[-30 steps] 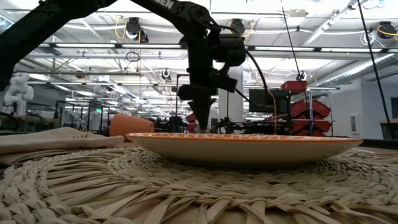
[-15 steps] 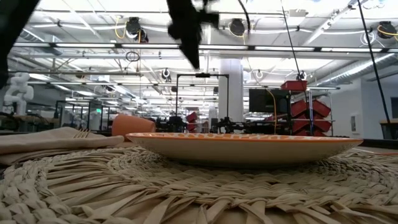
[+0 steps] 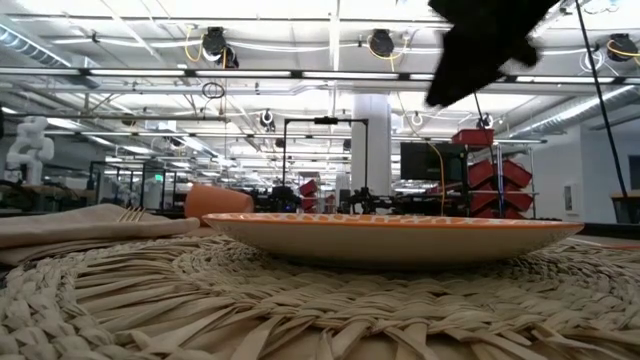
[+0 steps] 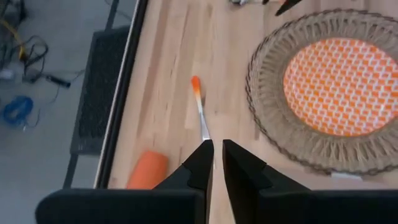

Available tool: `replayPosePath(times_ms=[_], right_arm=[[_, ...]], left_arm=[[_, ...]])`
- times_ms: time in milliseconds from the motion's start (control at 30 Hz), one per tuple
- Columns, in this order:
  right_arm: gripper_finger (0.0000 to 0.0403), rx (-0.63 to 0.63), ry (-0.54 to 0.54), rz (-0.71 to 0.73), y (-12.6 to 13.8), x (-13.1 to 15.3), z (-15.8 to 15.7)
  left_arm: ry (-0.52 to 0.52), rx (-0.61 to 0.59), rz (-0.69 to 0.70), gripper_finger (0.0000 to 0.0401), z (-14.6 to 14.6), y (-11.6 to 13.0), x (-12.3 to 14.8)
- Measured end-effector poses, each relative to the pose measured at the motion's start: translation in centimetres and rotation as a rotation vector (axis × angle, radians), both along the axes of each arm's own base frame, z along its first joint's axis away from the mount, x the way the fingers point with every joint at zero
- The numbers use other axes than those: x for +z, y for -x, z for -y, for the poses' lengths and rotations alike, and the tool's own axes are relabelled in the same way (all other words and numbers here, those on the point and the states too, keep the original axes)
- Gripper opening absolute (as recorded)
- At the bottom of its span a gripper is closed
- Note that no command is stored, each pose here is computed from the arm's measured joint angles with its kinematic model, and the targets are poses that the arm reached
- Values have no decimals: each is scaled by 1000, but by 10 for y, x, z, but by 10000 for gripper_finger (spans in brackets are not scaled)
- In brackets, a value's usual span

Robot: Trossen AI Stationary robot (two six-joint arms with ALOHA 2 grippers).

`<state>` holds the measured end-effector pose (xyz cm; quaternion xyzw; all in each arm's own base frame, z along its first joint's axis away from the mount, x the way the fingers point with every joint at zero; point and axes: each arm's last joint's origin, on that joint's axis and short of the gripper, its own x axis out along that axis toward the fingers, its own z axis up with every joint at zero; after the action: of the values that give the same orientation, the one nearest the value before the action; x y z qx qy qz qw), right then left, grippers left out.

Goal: Set table place
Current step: Put the knife on the table to the right of the mat

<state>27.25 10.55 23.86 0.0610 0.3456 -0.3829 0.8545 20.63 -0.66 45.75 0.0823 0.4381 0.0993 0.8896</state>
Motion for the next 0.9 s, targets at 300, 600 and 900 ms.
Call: replayPosePath(times_ms=[300,600,900], right_arm=[[121,445,-271,103,-25,-5,82],[121,506,-429,9,-56,-12,139],[121,633,-413,-232,-122,-26,163]], left_arm=[[18,144,-65,22,10,61,-26],[61,229,-142,22,9,96,-85],[118,248,-187,22,11,105,-121]])
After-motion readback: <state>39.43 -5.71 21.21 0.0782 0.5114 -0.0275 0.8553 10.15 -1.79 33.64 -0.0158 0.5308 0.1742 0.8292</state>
